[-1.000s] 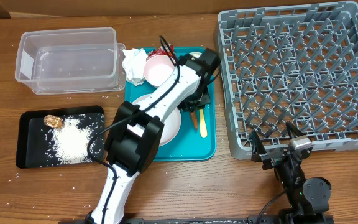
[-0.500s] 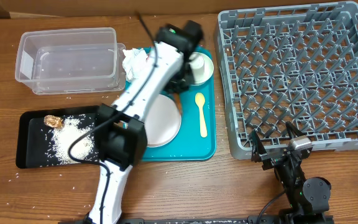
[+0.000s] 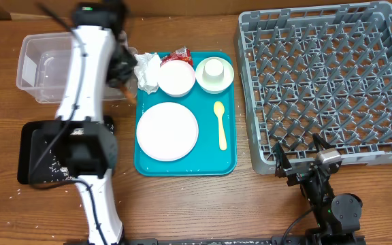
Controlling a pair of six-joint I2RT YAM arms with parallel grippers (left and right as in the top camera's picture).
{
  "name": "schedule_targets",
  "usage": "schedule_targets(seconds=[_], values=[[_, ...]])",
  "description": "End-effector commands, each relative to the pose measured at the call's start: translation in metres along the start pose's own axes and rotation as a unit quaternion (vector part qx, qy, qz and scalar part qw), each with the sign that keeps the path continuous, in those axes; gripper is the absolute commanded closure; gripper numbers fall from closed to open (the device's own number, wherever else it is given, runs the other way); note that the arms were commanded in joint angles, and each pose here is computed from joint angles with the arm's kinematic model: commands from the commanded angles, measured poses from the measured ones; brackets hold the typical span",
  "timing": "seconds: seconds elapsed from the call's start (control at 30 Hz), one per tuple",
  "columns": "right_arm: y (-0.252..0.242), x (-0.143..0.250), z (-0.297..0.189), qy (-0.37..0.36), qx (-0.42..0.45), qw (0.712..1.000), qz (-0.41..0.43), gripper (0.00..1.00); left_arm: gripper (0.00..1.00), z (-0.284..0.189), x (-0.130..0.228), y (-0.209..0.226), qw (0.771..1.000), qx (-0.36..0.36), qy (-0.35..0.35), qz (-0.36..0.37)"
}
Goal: Sort waste into correct bins and load items into the dishwasher
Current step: 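Lift the carrot and carry it left toward the black tray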
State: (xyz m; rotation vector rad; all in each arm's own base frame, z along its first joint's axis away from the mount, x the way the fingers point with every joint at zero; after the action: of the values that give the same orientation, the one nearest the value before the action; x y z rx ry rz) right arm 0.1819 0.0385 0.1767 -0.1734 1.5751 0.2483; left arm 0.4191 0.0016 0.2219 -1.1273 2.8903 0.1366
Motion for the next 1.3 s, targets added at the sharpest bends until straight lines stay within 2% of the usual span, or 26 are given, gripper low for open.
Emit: schedule_targets(seconds=[0.0, 0.43, 0.73, 1.27], values=[[0.0, 0.003, 0.0, 0.0, 0.002, 1.0, -0.003, 0.0, 0.81, -0.028, -0.018, 0.035, 0.999, 0.02, -0.026, -0.034], [0.0, 0.003, 0.0, 0.0, 0.002, 1.0, -0.003, 0.0, 0.8, 0.008, -0.042, 0.095, 0.994, -0.027, 0.027, -0.102], [0.0, 0.003, 0.0, 0.0, 0.002, 1.0, -0.003, 0.0, 0.78, 0.04, -0.047, 0.142, 0.978, -0.068, 0.078, -0.182], [0.0, 0.003, 0.0, 0.0, 0.002, 1.0, -0.003, 0.0, 0.76, 0.104, -0.037, 0.155, 0.966, -0.092, 0.111, -0.217]])
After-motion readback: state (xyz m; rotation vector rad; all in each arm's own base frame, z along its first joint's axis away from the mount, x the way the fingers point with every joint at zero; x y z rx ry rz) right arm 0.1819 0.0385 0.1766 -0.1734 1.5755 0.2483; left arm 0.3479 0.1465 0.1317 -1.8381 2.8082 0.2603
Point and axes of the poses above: each gripper's point midway between its finger pads, its own z axis out along the fingers, its own y axis along the line the jaws close on, x = y × z, the point moved 6 cm from there along -z, back along the fingers, and after that the axes turned 1 degree about -z, right-handed, at the moved point
